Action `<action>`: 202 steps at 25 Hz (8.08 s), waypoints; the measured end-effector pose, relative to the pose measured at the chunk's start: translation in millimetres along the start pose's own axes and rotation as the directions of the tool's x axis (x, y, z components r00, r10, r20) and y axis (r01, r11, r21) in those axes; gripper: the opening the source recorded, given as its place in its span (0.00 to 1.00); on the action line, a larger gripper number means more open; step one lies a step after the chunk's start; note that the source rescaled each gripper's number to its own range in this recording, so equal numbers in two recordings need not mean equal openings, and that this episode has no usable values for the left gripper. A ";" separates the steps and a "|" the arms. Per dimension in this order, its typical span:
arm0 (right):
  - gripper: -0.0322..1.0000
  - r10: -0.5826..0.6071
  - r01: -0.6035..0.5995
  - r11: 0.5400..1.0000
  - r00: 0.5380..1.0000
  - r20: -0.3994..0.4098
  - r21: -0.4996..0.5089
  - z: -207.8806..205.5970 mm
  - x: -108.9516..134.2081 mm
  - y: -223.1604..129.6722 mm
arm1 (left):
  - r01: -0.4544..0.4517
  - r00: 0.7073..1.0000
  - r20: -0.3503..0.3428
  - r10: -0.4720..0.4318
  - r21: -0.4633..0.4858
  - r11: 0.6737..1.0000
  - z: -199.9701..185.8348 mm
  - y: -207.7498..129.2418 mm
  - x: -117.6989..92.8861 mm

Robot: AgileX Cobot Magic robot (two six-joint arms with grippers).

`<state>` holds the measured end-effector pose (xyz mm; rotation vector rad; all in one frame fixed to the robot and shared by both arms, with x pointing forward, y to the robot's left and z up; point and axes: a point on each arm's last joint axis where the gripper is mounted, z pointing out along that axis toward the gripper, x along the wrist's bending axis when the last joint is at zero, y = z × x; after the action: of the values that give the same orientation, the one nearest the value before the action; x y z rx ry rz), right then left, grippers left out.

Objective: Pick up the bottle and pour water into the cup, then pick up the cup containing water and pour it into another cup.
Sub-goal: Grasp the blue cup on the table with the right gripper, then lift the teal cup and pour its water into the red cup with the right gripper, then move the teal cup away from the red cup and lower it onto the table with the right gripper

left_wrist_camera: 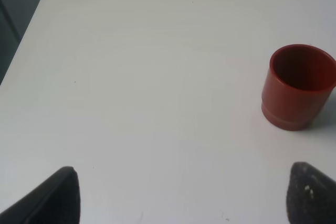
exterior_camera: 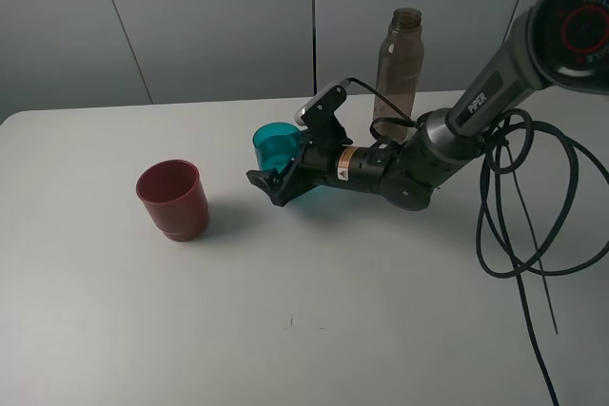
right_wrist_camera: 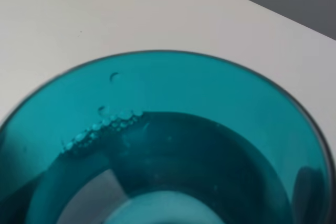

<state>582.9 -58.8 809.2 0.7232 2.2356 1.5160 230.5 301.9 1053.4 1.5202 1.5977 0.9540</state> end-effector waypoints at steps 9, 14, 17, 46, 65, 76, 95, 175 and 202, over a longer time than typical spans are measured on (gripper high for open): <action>0.10 0.004 -0.004 1.000 1.000 0.002 -0.005 0.5 0.1 0.9 | 0.000 1.000 0.000 0.000 0.000 1.000 0.0 0.0 0.0; 0.10 0.015 -0.015 1.000 1.000 0.008 -0.006 0.5 -0.4 1.1 | 0.000 1.000 0.000 0.000 0.000 1.000 0.0 0.0 0.0; 0.10 0.021 -0.021 1.000 1.000 0.009 -0.007 0.5 -0.6 1.1 | 0.000 1.000 0.000 0.000 0.000 1.000 0.0 0.0 0.0; 0.10 -0.058 0.062 0.994 0.997 0.046 -0.088 16.0 -17.6 103.3 | 0.000 1.000 0.000 0.000 0.000 1.000 0.0 0.0 0.0; 0.10 -0.151 0.145 0.985 0.987 -0.060 -0.095 69.8 9.3 122.8 | 0.000 1.000 0.000 0.000 0.000 1.000 0.0 0.0 0.0; 0.10 -0.370 0.360 0.927 0.923 -0.100 -0.104 72.8 26.4 121.6 | 0.002 1.000 0.000 -0.002 0.000 1.000 0.0 0.0 0.0; 0.10 -0.670 0.657 0.739 0.739 -0.065 -0.151 73.4 31.0 122.6 | 0.002 1.000 0.000 -0.002 0.000 1.000 0.0 0.0 0.0; 0.10 -0.895 0.911 -0.383 -0.326 0.305 -0.152 73.1 57.2 140.0 | -0.003 1.000 -0.002 0.003 0.000 1.000 0.0 0.0 0.2; 0.10 -0.214 0.225 0.959 0.974 0.078 -0.172 -8.1 6.6 151.5 | -0.003 1.000 -0.002 0.003 0.000 1.000 0.0 0.0 0.2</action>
<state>606.1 -15.6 952.9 0.4430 2.0272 1.5392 230.5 302.1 1053.4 1.5224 1.5972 0.9572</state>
